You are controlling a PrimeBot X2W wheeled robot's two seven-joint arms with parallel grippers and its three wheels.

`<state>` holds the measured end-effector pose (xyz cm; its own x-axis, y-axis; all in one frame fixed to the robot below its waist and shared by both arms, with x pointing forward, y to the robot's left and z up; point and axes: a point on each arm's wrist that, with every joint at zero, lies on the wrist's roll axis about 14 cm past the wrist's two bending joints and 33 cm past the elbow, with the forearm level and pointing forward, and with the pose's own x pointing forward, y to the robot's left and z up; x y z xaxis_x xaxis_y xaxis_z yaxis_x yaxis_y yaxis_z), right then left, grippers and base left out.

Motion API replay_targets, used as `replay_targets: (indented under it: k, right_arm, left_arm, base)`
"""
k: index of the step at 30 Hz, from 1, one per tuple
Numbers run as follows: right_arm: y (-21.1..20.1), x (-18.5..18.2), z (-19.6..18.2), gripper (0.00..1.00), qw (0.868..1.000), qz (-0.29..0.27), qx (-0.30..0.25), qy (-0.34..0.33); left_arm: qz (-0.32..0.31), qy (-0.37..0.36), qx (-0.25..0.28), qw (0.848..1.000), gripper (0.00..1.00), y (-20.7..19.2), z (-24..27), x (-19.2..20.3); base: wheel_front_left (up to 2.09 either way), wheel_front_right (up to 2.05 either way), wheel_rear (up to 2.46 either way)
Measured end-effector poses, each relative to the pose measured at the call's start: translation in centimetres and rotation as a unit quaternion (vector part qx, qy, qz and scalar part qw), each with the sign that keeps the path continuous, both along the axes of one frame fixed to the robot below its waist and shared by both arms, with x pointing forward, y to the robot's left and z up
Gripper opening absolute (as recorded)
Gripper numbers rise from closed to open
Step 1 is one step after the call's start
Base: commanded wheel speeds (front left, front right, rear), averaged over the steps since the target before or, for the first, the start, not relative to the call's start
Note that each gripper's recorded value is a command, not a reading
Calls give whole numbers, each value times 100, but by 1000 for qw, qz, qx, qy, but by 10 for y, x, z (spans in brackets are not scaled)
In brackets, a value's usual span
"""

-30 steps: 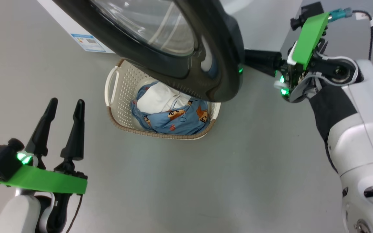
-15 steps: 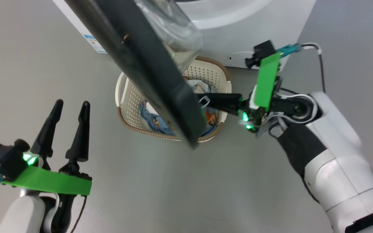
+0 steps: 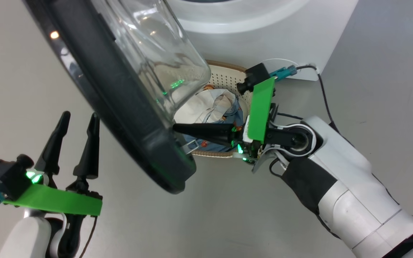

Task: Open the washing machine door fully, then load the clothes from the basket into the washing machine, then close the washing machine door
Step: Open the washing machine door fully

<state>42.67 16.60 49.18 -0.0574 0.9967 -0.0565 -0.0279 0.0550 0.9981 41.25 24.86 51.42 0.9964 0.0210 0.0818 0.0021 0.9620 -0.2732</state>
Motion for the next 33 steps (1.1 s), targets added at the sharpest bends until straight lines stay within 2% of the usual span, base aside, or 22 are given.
replay_targets:
  k: [7, 15, 33]
  right_arm:
    - [10, -14, 4, 0, 1000, 14, 1, 2]
    - [7, -11, 20, 0, 1000, -12, 11, -4]
    - [-46, -22, 31, 0, 996, -92, 14, -3]
  left_arm:
    - [3, -4, 0, 1000, 100, 2, 3, -2]
    - [11, -4, -3, 1000, 100, 5, 4, -11]
    - [1, -10, 0, 1000, 100, -4, 7, -31]
  base:
    - [0, 0, 0]
    - [0, 0, 0]
    - [0, 0, 0]
